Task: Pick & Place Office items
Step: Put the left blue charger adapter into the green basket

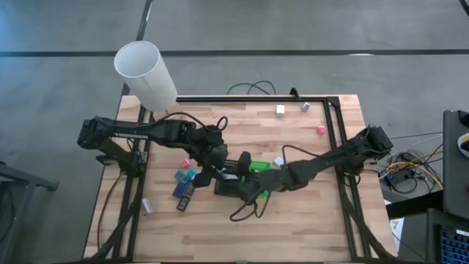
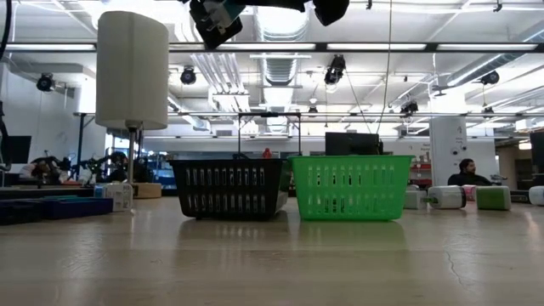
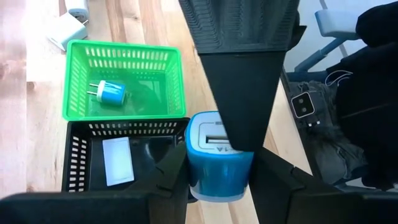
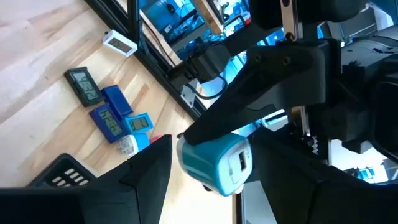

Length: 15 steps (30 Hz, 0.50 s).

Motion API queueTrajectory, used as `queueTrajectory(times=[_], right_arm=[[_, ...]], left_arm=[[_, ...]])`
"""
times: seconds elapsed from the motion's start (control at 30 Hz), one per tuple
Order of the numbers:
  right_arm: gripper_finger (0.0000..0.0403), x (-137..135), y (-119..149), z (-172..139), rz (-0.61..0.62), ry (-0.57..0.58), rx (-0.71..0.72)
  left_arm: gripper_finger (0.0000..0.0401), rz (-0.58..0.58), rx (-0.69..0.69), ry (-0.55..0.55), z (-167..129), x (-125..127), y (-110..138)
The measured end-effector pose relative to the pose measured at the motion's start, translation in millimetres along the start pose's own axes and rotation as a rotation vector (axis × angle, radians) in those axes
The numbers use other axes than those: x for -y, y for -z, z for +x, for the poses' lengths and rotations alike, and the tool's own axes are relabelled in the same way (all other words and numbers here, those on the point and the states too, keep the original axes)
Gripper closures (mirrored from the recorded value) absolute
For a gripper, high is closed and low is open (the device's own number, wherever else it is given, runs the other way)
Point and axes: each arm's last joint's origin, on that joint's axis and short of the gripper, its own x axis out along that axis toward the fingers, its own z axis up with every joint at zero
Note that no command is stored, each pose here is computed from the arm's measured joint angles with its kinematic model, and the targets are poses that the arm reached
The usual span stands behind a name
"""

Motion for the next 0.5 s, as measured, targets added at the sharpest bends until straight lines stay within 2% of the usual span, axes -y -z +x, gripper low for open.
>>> queueTrajectory(times=[0.33,0.5], right_arm=[[0.0184,5.3,6.6,4.0,-0.041,0.005,-0.026],[0.0184,4.8,7.7,4.1,-0.081,-0.043,-0.043]], left_arm=[[0.0277,-0.004,-0.002,0.005,0.1,0.2,0.3],[0.0277,-0.004,-0.005,0.018,0.4,0.7,0.5]])
